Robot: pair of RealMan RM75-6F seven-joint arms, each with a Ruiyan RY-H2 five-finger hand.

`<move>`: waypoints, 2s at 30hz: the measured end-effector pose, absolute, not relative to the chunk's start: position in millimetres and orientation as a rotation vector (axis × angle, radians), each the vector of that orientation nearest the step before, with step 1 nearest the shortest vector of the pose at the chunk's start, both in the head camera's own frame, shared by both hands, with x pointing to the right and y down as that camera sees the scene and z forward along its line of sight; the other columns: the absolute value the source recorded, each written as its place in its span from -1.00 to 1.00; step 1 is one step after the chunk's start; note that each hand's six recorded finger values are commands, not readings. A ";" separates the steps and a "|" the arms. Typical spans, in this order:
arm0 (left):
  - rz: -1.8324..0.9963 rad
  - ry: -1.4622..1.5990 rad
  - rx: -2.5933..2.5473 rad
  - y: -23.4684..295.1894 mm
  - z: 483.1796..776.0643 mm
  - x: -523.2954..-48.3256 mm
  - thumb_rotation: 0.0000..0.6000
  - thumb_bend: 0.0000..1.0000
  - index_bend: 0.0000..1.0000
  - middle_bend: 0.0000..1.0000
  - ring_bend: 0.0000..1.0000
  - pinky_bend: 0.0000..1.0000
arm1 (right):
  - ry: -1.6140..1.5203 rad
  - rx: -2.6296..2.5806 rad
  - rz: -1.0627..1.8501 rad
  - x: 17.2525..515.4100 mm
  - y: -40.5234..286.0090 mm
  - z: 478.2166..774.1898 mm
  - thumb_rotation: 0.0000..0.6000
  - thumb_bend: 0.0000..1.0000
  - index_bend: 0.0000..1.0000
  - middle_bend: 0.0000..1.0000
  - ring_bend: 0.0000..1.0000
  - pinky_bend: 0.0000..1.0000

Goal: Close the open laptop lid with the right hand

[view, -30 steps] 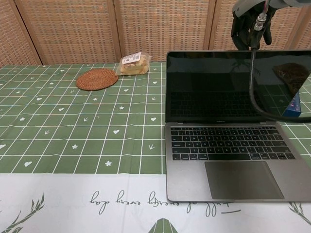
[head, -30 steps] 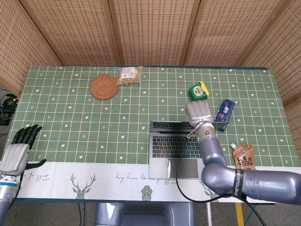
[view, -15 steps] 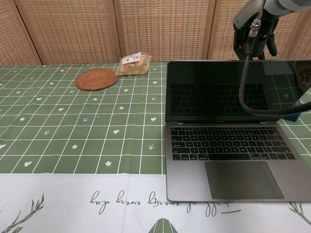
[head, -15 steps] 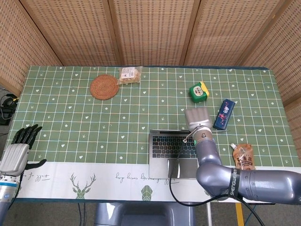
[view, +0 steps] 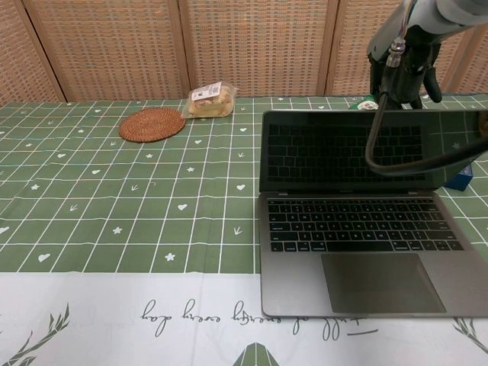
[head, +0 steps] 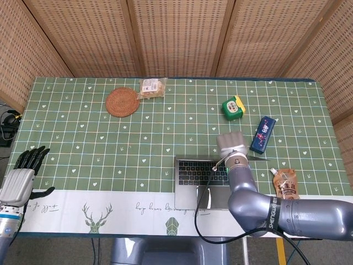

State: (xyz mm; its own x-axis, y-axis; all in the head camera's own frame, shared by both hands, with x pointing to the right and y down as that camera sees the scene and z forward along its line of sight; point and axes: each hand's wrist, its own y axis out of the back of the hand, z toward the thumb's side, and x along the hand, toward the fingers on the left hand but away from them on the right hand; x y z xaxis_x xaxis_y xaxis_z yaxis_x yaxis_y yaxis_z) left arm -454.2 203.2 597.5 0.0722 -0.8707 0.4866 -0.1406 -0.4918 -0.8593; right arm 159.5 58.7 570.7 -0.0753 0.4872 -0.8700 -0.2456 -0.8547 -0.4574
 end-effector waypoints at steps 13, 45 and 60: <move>-1.466 1.009 -1.721 203.0 596.6 -453.6 1.00 -0.72 -1.00 -1.00 -1.00 -1.00 | -0.123 -1.755 2.066 157.6 80.3 581.5 1.00 1.00 0.31 0.07 -0.10 -0.04; -1.438 0.991 -1.724 205.7 592.9 -447.0 1.00 -0.72 -1.00 -1.00 -1.00 -1.00 | -0.034 -1.820 2.120 184.3 119.9 613.3 1.00 0.97 0.31 0.05 -0.13 -0.05; -1.411 0.985 -1.696 207.9 584.9 -444.5 1.00 -0.72 -1.00 -1.00 -1.00 -1.00 | -0.030 -1.852 2.119 200.9 144.3 628.8 1.00 0.87 0.28 0.02 -0.15 -0.07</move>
State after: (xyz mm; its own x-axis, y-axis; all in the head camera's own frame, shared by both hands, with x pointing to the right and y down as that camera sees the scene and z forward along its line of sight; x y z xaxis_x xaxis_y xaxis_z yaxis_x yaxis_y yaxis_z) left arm -444.5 207.9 584.9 0.1135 -0.8877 0.4462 -0.1127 -0.4577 -0.8819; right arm 200.9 144.3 628.8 -0.1037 0.2555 -0.9612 -0.2280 -0.9468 -0.2271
